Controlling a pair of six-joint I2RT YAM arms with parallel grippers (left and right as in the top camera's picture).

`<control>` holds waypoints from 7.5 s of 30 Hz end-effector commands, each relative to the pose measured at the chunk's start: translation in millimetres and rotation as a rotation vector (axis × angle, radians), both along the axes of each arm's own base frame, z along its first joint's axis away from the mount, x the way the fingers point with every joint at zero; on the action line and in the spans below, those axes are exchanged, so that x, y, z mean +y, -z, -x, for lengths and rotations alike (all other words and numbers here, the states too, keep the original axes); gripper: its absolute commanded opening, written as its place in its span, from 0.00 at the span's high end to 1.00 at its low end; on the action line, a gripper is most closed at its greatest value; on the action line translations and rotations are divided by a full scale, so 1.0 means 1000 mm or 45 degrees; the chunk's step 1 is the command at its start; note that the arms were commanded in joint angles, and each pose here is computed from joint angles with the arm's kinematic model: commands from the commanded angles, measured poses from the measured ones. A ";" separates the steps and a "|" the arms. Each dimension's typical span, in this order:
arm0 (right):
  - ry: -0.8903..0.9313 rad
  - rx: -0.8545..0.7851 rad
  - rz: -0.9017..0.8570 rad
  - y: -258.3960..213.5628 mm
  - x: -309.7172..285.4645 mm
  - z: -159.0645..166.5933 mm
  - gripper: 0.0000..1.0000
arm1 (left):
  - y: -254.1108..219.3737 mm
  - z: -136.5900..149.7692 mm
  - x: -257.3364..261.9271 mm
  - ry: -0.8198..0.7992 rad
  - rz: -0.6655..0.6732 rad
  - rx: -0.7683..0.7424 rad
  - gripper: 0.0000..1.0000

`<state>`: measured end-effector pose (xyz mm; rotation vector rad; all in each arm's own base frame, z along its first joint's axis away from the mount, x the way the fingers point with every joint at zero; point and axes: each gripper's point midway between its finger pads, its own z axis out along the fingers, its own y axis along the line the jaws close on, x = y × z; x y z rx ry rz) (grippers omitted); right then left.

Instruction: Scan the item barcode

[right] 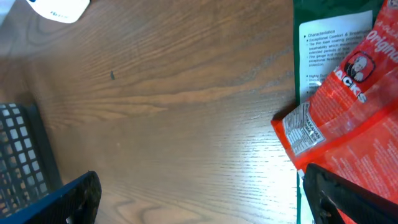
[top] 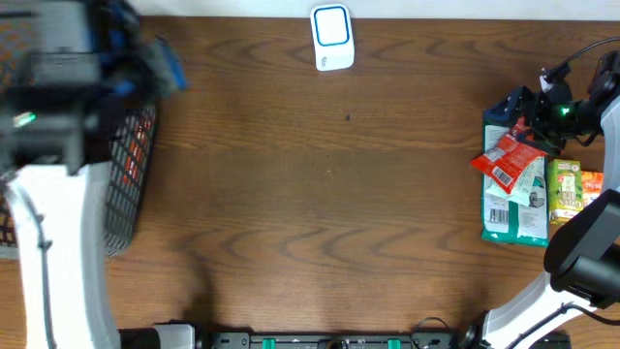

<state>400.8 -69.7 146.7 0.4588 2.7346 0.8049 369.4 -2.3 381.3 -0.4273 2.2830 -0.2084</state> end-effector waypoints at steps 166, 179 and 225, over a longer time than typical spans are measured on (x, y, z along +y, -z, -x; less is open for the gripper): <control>0.058 0.107 0.323 0.011 -0.041 0.011 0.01 | 0.379 0.003 0.193 -0.531 -0.030 0.822 0.81; 0.058 0.107 0.324 0.011 -0.041 0.011 0.01 | 0.143 -0.030 0.223 -0.692 -0.122 0.080 0.93; 0.420 0.148 0.010 -0.002 -0.023 -0.010 0.01 | 0.081 0.023 -0.188 1.278 1.480 0.334 0.92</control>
